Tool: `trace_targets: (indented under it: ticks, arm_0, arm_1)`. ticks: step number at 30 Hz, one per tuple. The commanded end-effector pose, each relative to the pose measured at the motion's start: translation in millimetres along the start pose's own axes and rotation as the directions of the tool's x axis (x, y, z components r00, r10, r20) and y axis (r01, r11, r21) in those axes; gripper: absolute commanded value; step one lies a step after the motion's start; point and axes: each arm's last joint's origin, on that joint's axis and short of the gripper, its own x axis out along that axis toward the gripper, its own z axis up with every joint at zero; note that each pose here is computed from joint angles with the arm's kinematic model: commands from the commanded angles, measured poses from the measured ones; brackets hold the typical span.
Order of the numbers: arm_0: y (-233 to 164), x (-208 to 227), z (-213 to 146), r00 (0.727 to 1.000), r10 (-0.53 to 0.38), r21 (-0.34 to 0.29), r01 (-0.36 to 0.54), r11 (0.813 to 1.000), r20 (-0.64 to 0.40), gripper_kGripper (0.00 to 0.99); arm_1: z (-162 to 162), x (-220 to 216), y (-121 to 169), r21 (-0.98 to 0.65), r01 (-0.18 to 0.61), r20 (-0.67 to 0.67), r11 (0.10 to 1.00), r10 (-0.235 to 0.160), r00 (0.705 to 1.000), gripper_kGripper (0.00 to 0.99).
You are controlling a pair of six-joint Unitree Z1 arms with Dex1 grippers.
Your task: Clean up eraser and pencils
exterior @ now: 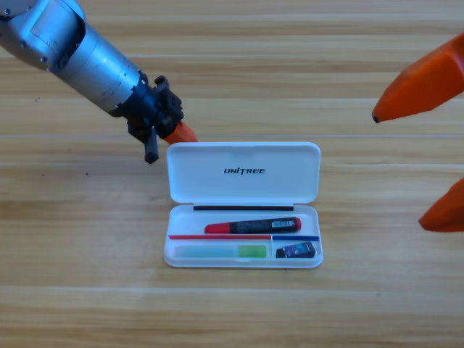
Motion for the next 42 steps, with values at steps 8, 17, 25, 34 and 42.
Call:
trace_targets:
  ticks: [8,17,25,34,42]
  arm_0:
    - [-27,2,10,0.997,-0.071,0.003,0.071,0.997,-0.018,0.000]
    - [-43,2,17,0.995,-0.099,0.011,0.099,0.995,-0.023,0.000]
    - [-50,1,20,0.994,-0.108,0.019,0.108,0.994,-0.027,0.000]
    - [-61,-2,23,0.992,-0.122,0.026,0.123,0.992,-0.031,0.000]
    - [-72,2,25,0.989,-0.142,0.032,0.144,0.989,-0.044,0.000]
  arm_1:
    - [-6,18,-5,0.023,-0.039,-0.033,0.999,0.040,0.999,0.916]
    - [-7,18,-4,0.024,-0.039,-0.033,0.999,0.040,0.999,0.916]
    - [-6,19,-3,0.018,-0.047,-0.034,0.999,0.048,0.998,0.916]
    - [-6,19,-2,0.020,-0.047,-0.034,0.999,0.048,0.998,0.916]
    - [-5,19,-1,0.014,-0.051,-0.032,0.999,0.052,0.998,0.916]
